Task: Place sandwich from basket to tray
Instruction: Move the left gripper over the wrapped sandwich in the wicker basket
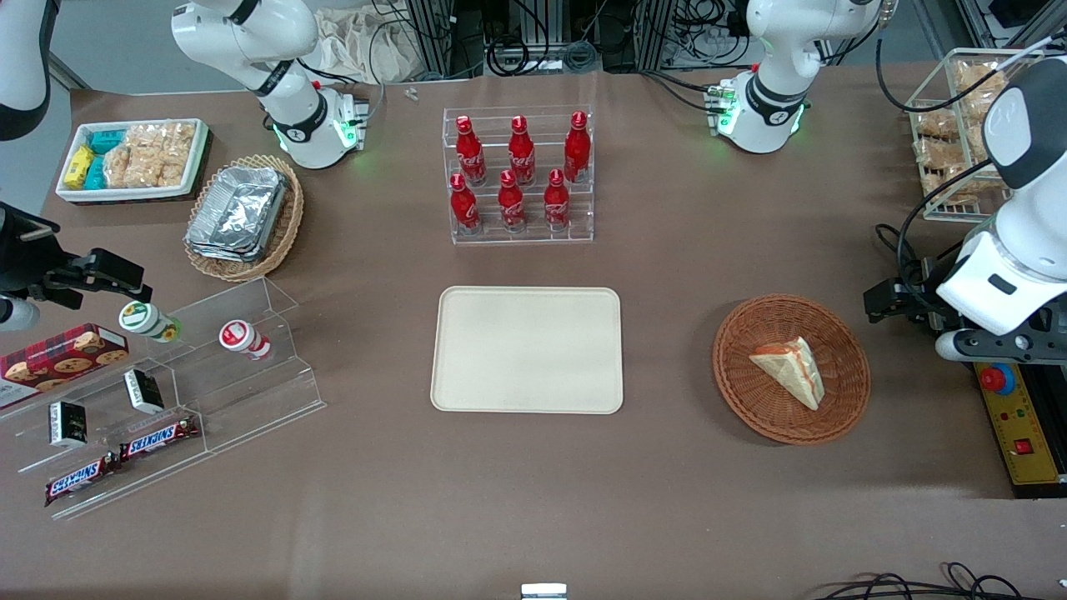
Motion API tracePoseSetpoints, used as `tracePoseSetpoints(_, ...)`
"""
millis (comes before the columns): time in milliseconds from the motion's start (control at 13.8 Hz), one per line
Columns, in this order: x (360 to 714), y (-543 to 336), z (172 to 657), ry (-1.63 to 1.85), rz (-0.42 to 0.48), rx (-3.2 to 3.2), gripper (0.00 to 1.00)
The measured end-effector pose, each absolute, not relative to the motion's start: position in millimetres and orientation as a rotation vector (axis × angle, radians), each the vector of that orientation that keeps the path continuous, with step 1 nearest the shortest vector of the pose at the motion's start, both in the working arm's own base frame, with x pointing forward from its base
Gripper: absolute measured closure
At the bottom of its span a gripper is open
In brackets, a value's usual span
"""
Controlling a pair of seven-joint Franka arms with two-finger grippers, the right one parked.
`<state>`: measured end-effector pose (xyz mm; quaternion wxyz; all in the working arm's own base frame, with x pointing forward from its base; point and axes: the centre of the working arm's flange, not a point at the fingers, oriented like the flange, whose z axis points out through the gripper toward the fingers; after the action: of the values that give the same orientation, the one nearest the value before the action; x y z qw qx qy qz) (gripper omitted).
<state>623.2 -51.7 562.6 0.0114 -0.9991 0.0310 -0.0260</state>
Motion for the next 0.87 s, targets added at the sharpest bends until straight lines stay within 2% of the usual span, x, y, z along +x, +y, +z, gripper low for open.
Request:
tracePoseSetpoints(289, 623.3, -50.7, 560.4, 0.094, -0.068, -3.116, 0.00)
tracePoseSetpoints(434, 622.9, -49.2, 551.7, 0.090, -0.022, -3.116, 0.00)
tracePoseSetpoints(579, 624.5, -49.3, 527.1, 0.064, 0.031, -3.116, 0.00)
tracePoseSetpoints(868, 628.0, -49.6, 453.4, -0.137, -0.033, -3.123, 0.00)
